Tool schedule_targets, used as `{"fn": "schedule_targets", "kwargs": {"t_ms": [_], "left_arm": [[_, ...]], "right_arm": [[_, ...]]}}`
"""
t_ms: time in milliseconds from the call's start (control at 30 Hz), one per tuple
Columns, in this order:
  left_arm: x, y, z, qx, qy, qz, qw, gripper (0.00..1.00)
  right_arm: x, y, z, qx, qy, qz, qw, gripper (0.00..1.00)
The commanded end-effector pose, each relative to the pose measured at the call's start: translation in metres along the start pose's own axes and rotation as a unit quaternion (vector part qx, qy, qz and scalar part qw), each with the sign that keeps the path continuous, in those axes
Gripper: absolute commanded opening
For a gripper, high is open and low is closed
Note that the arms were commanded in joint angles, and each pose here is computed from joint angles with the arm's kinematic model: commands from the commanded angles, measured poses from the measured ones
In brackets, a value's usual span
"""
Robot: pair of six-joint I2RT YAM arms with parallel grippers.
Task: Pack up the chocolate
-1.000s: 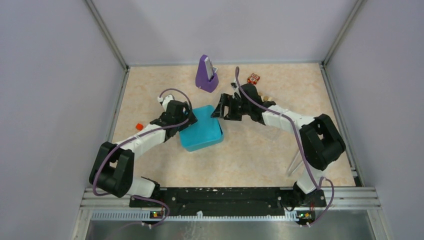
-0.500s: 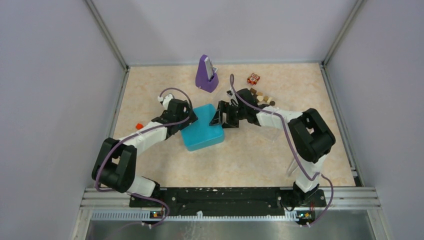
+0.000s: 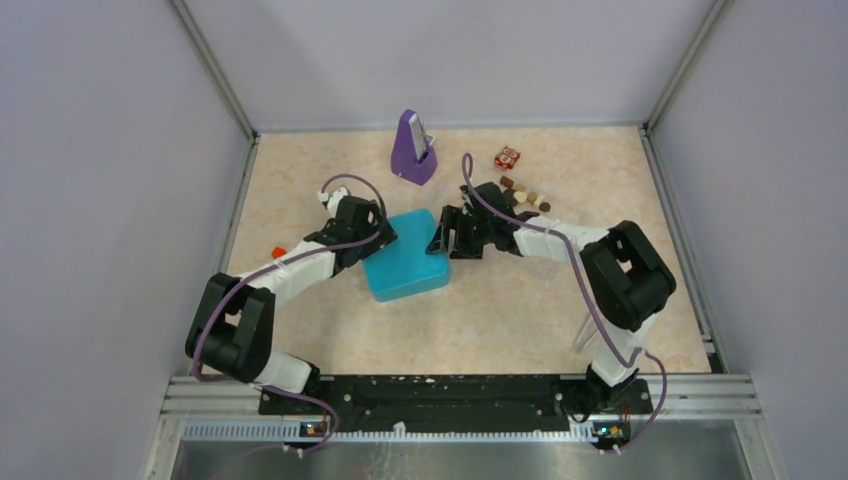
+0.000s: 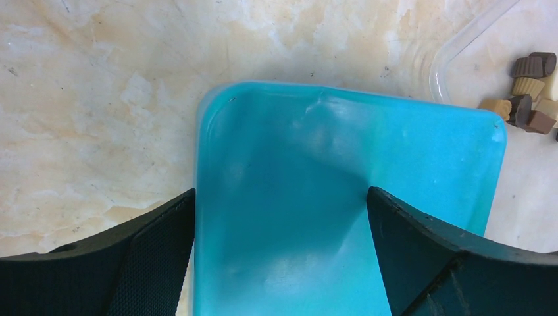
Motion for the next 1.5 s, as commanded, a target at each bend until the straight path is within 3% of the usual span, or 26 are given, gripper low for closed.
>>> {"fn": "schedule_targets", "kwargs": {"t_ms": [0, 167, 433, 700, 967, 1233, 1467], "left_arm": [[0.012, 0.006, -0.016, 0.038, -0.026, 0.016, 0.999, 0.99], [0.004, 0.015, -0.009, 0.030, -0.028, -0.002, 0.999, 0.99], [-0.012, 0.025, 0.006, 0.009, -0.041, -0.027, 0.999, 0.99], [-0.024, 0.036, 0.013, 0.009, -0.042, -0.041, 0.998, 0.99], [-0.043, 0.067, 0.036, -0.043, -0.060, -0.096, 0.993, 0.99], [-0.037, 0.047, 0.019, -0.008, -0.072, -0.094, 0.993, 0.99], [-0.037, 0.035, 0.018, -0.001, -0.072, -0.076, 0.995, 0.99]], "right_arm": [[-0.019, 0.013, 0.004, -0.016, 0.032, -0.109, 0.993, 0.70], [-0.012, 0.013, 0.005, -0.022, 0.038, -0.103, 0.994, 0.69], [-0.025, 0.012, 0.004, -0.030, 0.024, -0.146, 0.988, 0.58], [-0.039, 0.018, 0.001, -0.037, 0.026, -0.192, 0.980, 0.57], [-0.040, 0.021, 0.005, -0.044, 0.032, -0.200, 0.978, 0.57], [-0.022, 0.029, 0.019, -0.060, 0.037, -0.176, 0.982, 0.57], [0.014, 0.061, 0.050, -0.117, 0.063, -0.153, 0.979, 0.59]]}}
Point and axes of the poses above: each gripper's point midway between its finger pads, its own y axis back along the fingers, its own x axis along the line the jaws close on, z = x × y, the point moved 4 cm from there along y, back along the fingers, and after that the axes turned 10 degrees about y, right-handed, at the moved point
